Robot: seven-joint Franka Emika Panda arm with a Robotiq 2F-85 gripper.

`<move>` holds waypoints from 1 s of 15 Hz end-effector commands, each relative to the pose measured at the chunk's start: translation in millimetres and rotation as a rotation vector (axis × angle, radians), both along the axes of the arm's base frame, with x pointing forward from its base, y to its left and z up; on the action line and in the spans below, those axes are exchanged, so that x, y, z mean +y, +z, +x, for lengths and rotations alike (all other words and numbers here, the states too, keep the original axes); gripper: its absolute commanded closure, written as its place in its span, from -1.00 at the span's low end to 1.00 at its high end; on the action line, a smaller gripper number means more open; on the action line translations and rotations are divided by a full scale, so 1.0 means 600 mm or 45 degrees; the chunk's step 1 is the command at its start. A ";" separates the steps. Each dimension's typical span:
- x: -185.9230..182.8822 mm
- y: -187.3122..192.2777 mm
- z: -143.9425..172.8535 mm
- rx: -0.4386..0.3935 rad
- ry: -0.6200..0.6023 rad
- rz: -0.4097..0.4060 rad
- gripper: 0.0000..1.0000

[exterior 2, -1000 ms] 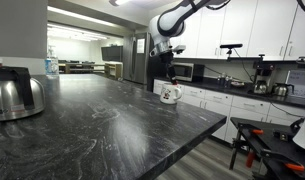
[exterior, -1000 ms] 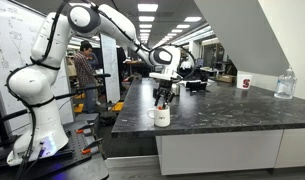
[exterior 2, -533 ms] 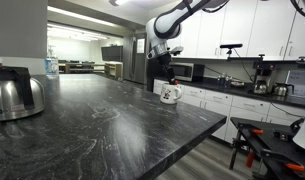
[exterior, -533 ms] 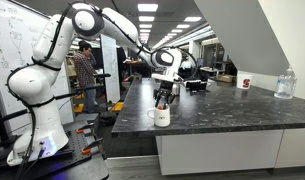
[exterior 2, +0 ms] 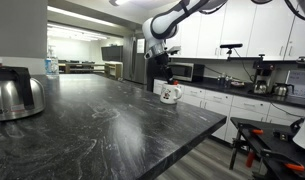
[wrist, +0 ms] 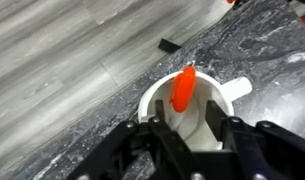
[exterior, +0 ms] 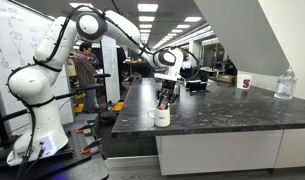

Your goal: Remove the marker from the mug and put it on the table

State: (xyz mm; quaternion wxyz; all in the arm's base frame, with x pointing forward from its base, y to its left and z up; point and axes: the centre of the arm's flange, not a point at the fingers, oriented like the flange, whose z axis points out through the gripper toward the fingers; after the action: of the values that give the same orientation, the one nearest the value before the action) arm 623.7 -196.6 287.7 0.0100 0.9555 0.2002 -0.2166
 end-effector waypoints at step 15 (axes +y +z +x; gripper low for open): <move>0.018 -0.047 0.010 0.133 0.147 -0.097 0.91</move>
State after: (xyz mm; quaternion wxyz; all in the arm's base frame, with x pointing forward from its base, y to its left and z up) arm 625.0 -188.9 256.4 0.0400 0.9331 0.2379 -0.2666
